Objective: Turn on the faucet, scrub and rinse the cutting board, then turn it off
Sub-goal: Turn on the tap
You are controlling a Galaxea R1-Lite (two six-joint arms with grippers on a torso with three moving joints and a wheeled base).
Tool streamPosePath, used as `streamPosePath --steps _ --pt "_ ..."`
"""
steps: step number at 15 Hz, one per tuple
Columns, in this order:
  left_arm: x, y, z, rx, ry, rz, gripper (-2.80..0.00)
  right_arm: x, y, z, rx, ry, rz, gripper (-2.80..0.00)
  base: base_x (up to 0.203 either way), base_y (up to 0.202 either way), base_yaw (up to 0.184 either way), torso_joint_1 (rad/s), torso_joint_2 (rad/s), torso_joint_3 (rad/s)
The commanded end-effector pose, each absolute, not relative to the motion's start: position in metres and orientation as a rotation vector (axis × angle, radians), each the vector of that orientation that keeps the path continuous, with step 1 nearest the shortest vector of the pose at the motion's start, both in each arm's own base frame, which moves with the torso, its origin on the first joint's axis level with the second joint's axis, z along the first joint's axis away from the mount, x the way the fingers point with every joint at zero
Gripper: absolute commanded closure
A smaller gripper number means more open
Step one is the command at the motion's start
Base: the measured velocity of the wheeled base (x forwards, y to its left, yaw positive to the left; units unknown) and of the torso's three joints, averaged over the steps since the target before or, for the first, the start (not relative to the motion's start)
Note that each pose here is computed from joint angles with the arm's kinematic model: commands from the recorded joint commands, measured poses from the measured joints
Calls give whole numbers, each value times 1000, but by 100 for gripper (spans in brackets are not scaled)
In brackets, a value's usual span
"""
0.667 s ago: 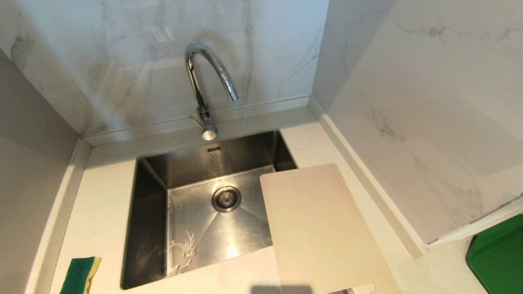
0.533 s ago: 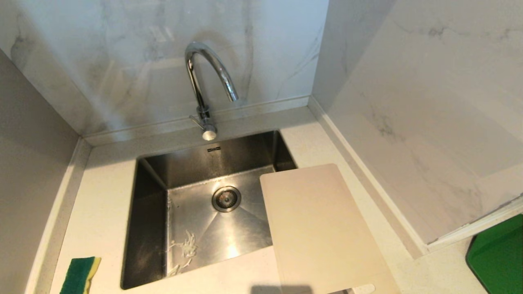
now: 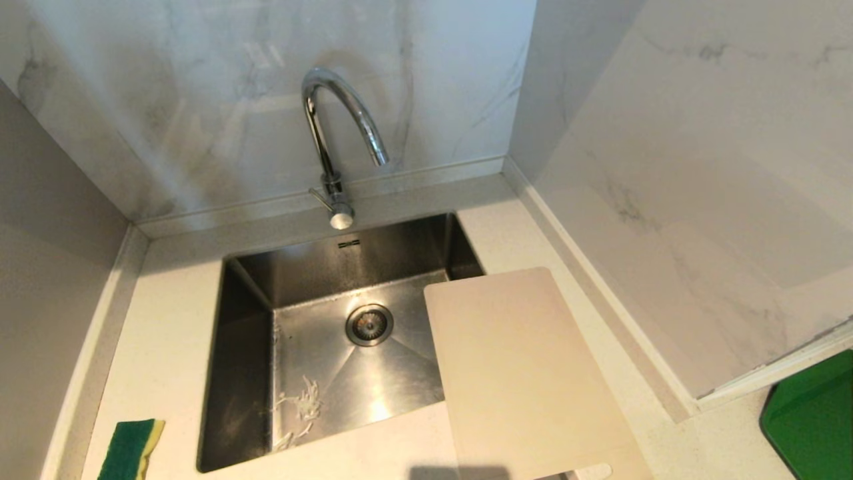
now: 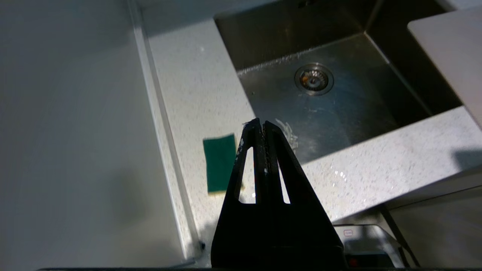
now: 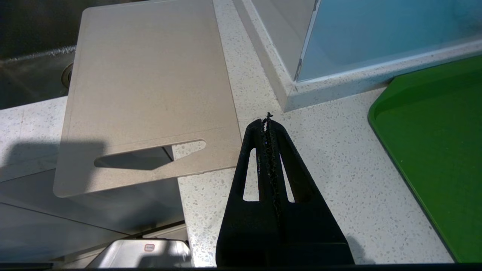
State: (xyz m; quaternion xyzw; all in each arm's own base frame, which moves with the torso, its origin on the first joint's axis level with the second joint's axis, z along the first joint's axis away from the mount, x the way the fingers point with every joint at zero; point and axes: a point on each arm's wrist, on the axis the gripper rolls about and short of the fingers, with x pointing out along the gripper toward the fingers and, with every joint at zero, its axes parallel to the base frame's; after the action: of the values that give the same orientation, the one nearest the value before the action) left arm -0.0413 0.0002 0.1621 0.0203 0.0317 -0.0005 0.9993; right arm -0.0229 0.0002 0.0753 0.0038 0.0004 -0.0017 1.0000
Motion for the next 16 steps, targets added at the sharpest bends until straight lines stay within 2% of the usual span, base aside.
streamPosePath --steps 1,5,8,12,16 --pt "-6 0 210 72 170 -17 0 -23 0 75 8 2 -4 0 0 0 0 0 0 0" --pt "66 -1 277 135 266 -38 0 -23 0 75 8 2 -4 0 0 0 0 0 0 0" --pt "125 -15 306 195 324 -15 0 -23 0 75 8 1 -3 0 0 0 0 0 0 0" --pt "204 -76 308 227 409 21 0 -23 0 75 8 2 -5 0 0 0 0 0 0 0" --pt "277 -117 299 137 484 80 0 -23 0 75 8 2 -2 0 0 0 0 0 0 0"
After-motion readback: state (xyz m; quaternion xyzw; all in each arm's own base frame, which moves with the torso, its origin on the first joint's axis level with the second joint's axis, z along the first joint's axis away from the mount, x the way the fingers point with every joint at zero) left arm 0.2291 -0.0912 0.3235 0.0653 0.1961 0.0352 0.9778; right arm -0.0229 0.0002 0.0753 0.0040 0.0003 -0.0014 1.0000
